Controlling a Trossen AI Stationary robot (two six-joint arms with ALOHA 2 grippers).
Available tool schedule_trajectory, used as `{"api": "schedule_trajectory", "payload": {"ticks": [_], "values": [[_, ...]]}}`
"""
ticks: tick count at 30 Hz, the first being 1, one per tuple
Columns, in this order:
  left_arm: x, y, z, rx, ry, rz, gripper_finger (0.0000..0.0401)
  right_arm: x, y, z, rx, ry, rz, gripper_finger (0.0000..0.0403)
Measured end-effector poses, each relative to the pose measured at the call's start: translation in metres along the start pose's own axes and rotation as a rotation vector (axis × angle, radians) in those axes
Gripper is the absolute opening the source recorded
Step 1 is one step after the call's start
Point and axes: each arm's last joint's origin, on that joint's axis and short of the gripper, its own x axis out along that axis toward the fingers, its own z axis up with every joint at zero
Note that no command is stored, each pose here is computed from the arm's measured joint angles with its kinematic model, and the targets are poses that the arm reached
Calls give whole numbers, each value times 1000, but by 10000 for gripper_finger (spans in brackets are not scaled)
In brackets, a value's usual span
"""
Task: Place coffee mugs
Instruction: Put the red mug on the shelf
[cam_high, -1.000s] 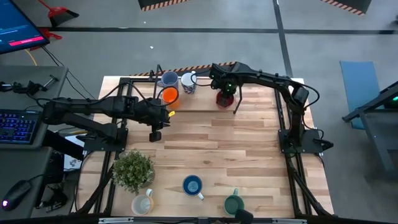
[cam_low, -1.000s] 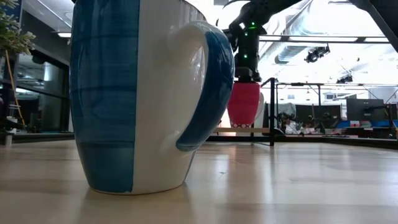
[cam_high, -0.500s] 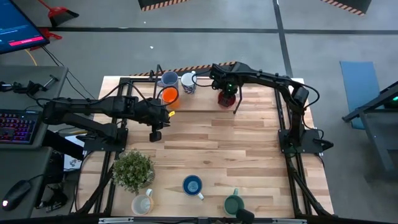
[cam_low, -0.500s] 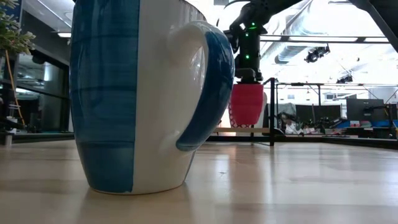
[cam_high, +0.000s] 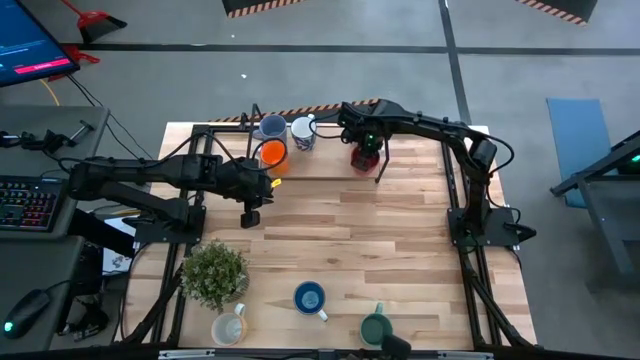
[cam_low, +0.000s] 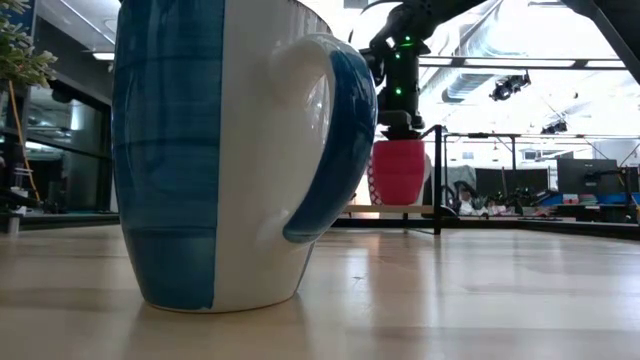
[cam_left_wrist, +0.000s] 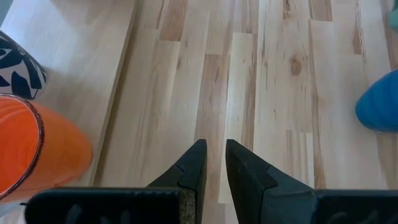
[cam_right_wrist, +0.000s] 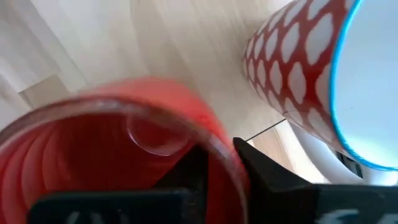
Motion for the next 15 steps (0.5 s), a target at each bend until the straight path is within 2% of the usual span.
{"api": "schedule_trajectory", "payload": {"ticks": [5,15], "values": [[0,0,0,0,0,0,51,0,-1,0,5,1,-18,72],[0,0,0,0,0,0,51,-2,-1,-1,3,10,-41,76]]}}
